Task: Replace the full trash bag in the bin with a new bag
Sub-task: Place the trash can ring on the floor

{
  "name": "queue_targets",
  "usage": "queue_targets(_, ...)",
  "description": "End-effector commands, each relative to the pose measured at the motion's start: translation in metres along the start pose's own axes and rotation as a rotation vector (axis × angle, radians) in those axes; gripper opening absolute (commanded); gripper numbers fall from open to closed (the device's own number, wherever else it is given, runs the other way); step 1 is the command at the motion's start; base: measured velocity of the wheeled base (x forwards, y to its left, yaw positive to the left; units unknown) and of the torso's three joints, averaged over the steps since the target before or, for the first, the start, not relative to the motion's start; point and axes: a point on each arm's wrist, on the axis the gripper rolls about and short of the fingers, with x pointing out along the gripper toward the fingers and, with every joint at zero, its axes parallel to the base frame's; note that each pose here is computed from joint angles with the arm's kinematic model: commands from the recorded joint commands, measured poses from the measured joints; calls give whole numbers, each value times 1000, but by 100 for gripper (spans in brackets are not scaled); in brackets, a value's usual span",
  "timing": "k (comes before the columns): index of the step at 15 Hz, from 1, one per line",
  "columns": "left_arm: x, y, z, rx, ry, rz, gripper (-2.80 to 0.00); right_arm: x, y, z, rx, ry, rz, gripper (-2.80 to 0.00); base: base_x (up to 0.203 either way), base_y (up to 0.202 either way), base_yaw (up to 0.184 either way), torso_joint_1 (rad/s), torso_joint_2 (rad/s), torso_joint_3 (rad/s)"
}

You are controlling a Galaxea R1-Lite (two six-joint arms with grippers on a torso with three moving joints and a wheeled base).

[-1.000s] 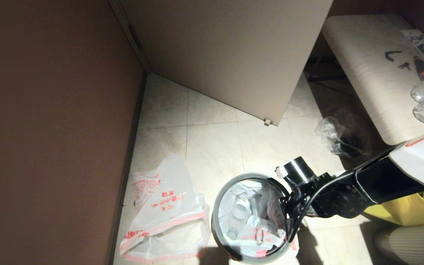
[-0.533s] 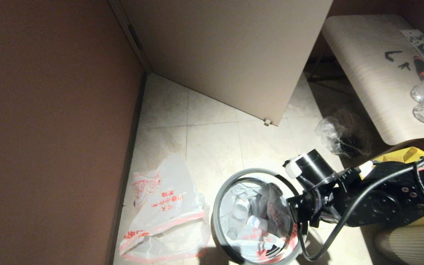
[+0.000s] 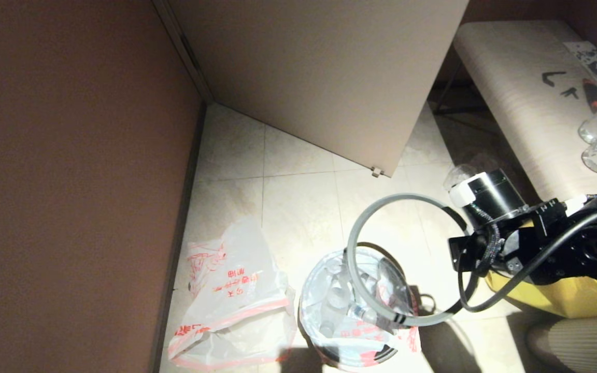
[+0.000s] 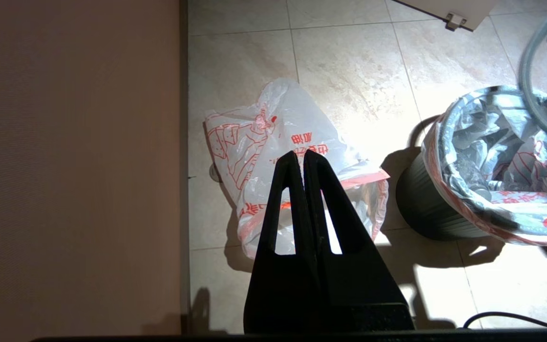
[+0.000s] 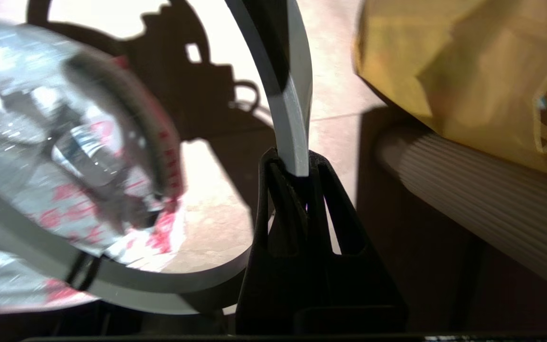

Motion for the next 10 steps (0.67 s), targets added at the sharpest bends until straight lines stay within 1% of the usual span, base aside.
queue_targets(1, 0, 0, 0, 0, 2, 0, -280, 8, -19, 5, 44, 7, -52, -280, 0, 0, 0, 0, 0, 0)
queue_targets(2, 0, 0, 0, 0, 2, 0, -280, 14, -29, 9, 65, 12, -74, -280, 0, 0, 0, 0, 0, 0)
queue_targets(5, 0, 0, 0, 0, 2, 0, -280, 23, -53, 24, 149, -8, -71, -280, 0, 0, 0, 0, 0, 0)
queue_targets(7, 0, 0, 0, 0, 2, 0, -280, 32, -63, 27, 176, -1, -96, -280, 0, 0, 0, 0, 0, 0)
queue_targets(10, 0, 0, 0, 0, 2, 0, -280, 59, -76, 26, 207, 18, -151, -280, 0, 0, 0, 0, 0, 0)
